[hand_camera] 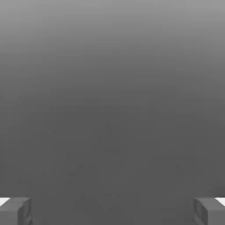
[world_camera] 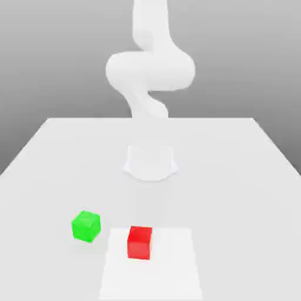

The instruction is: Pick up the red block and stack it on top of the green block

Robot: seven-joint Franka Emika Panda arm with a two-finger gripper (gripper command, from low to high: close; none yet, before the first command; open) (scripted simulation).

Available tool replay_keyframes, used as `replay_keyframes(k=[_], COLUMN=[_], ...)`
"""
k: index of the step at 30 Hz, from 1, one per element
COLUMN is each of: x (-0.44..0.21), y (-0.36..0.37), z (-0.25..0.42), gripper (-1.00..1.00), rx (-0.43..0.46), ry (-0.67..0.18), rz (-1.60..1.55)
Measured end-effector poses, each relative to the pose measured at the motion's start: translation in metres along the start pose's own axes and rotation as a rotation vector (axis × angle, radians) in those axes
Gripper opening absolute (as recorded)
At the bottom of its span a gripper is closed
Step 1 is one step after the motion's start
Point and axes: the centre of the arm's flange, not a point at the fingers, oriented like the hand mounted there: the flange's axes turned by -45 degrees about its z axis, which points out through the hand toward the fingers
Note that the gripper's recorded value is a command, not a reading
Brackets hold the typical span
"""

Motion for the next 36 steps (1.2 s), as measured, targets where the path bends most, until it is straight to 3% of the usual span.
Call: replay_keyframes(k=[10, 19, 25, 26, 36], x=[-0.117, -0.289, -0.334, -0.339, -0.323], y=[0.015, 0.025, 0.026, 0.026, 0.026], z=[0.229, 0.338, 0.381, 0.386, 0.370], gripper=[0.00, 0.00, 0.00, -1.00, -1.00], rx=[-0.034, -0.045, -0.046, -0.046, -0.046], ry=[-0.377, -0.697, -0.717, -0.717, -0.717], rz=[0.045, 0.094, 0.097, 0.097, 0.097])
